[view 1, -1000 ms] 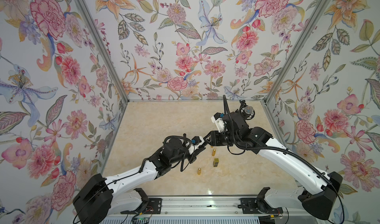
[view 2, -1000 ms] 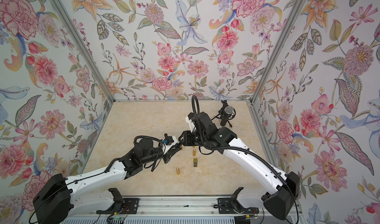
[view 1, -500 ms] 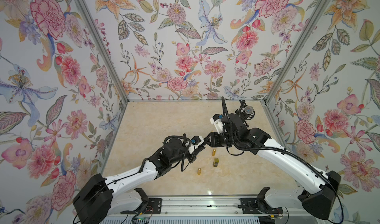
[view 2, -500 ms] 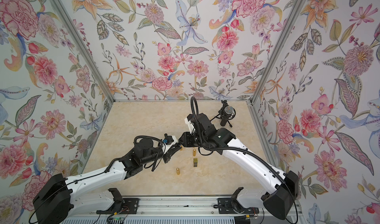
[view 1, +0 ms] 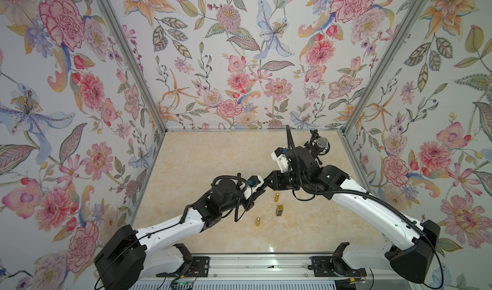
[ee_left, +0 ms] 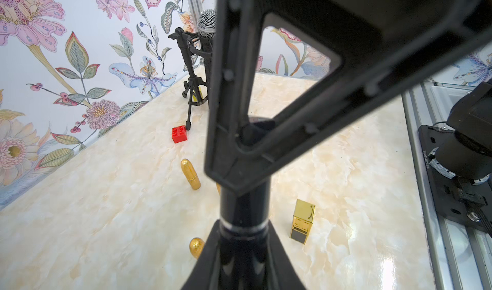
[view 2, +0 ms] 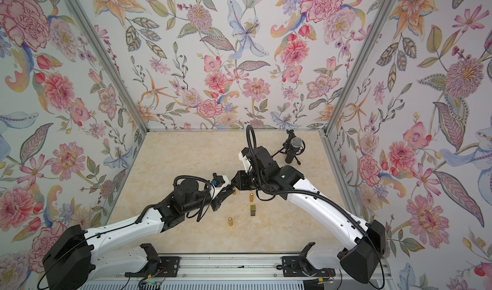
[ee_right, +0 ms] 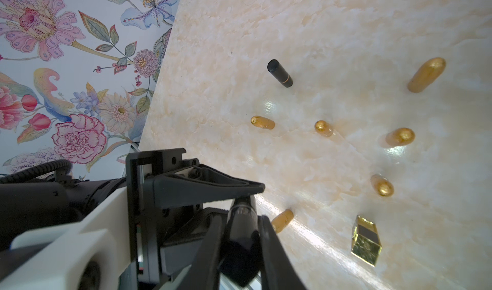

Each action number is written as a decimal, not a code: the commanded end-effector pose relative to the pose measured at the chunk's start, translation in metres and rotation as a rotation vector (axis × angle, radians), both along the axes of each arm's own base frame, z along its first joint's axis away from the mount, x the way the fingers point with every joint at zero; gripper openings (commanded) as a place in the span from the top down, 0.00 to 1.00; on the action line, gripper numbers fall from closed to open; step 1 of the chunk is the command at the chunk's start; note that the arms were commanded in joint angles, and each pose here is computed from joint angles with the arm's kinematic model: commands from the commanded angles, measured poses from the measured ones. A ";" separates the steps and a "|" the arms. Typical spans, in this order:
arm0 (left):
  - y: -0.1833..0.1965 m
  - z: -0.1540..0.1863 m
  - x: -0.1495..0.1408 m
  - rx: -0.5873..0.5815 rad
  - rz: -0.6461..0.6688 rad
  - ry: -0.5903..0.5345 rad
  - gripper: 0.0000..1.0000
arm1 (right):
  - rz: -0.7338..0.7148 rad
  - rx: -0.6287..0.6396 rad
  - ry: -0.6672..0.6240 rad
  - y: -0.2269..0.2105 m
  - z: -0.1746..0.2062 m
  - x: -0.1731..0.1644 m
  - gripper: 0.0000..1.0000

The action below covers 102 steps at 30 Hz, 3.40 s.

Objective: Open the lipstick cap
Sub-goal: Open the cover of the lipstick, then place the cover at the center of the board.

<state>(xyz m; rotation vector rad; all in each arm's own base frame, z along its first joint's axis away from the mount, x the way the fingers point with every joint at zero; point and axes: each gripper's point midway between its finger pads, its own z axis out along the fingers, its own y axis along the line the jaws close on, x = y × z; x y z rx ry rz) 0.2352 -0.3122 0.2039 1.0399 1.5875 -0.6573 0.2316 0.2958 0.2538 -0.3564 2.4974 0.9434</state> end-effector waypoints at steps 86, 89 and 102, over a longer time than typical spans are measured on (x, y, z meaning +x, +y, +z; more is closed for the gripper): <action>0.117 0.014 0.055 -0.286 0.461 0.027 1.00 | -0.179 -0.530 -0.038 0.059 -0.216 0.223 0.78; 0.117 0.012 0.055 -0.284 0.461 0.030 1.00 | -0.175 -0.542 -0.040 0.060 -0.218 0.223 0.78; 0.117 0.011 0.054 -0.279 0.458 0.033 1.00 | -0.152 -0.555 -0.045 0.068 -0.220 0.222 0.71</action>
